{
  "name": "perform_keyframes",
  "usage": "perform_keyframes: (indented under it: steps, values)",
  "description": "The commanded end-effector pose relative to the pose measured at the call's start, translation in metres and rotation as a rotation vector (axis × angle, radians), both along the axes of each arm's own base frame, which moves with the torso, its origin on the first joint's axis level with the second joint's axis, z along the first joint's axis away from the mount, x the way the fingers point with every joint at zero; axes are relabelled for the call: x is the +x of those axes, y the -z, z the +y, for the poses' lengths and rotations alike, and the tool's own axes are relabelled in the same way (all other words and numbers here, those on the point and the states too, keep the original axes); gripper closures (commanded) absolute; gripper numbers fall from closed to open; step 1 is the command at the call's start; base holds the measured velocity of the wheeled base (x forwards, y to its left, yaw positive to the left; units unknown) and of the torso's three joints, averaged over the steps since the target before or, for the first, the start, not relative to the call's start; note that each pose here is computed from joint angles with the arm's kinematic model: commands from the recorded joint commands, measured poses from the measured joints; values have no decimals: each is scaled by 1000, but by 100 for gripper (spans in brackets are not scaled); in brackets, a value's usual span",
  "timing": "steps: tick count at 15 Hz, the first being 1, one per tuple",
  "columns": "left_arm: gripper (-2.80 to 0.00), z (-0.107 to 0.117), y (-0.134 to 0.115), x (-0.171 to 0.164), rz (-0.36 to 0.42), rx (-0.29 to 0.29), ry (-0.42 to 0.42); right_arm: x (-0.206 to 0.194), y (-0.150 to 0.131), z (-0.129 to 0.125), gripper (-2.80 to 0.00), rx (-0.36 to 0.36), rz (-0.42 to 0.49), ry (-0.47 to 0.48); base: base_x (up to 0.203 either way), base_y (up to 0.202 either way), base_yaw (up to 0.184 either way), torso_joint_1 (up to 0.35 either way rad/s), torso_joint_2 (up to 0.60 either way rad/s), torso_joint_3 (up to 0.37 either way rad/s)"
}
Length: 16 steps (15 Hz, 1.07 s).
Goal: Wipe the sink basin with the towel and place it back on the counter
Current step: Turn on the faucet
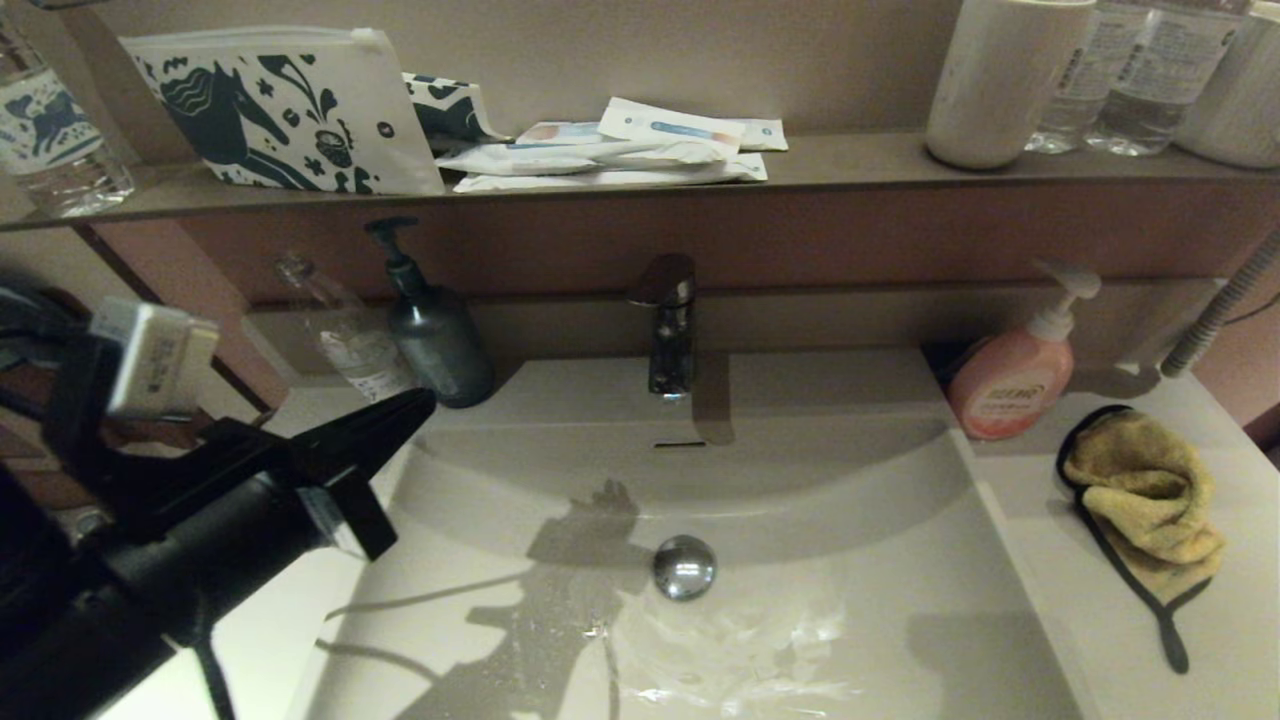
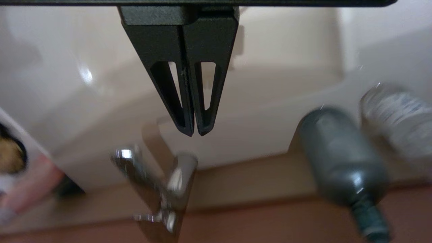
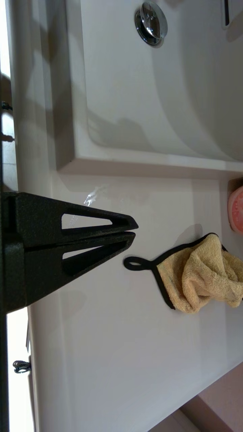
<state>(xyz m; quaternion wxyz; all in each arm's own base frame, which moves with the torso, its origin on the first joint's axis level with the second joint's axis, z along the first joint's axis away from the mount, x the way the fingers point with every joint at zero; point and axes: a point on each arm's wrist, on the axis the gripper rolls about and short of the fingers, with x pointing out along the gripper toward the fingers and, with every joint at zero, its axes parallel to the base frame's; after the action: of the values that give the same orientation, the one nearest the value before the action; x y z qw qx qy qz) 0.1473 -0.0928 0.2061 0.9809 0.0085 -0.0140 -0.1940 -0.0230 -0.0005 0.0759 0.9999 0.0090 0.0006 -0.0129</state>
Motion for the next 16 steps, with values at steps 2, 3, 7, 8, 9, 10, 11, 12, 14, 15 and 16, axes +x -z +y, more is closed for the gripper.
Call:
perform_keyframes:
  steps: [2, 3, 7, 8, 9, 10, 11, 12, 14, 15, 16]
  values:
    - [0, -33, 17, 28, 32, 23, 0, 0, 0, 0, 0, 0, 1, 0, 0, 0, 0, 0, 0, 0]
    - [0, -42, 18, 32, 31, 23, 13, 0, 0, 0, 0, -1, 2, 0, 0, 0, 0, 0, 0, 0]
    - [0, -77, 24, 41, 36, 33, 43, 0, 0, 0, 0, 0, 2, 0, 0, 0, 0, 0, 0, 0]
    - [0, -84, 26, 47, 18, 28, 43, 0, 0, 0, 0, -1, 1, -1, 0, 0, 0, 0, 0, 0]
    - [0, -90, 22, 53, -20, 12, 42, 0, 0, 0, 0, -1, 2, 0, 0, 0, 0, 0, 0, 0]
    - [0, -95, 23, 58, -33, 28, 41, 0, 0, 0, 0, 0, 2, 0, 0, 0, 0, 0, 0, 0]
    - [0, -100, 26, 62, -43, 62, 41, 0, 0, 0, 0, -1, 2, 0, 0, 0, 0, 0, 0, 0]
    - [0, -104, 27, 65, -55, 82, 42, 0, 0, 0, 0, 0, 1, 0, 0, 0, 0, 0, 0, 0]
    - [0, -112, 24, 74, -88, 67, 38, 0, 0, 0, 0, 0, 0, 0, 0, 0, 0, 0, 0, 0]
    - [0, -115, 24, 77, -97, 69, 36, 0, 0, 0, 0, -1, 0, -1, 0, 0, 0, 0, 0, 0]
    - [0, -118, 26, 80, -102, 89, 33, 0, 0, 0, 0, -1, 2, 0, 0, 0, 0, 0, 0, 0]
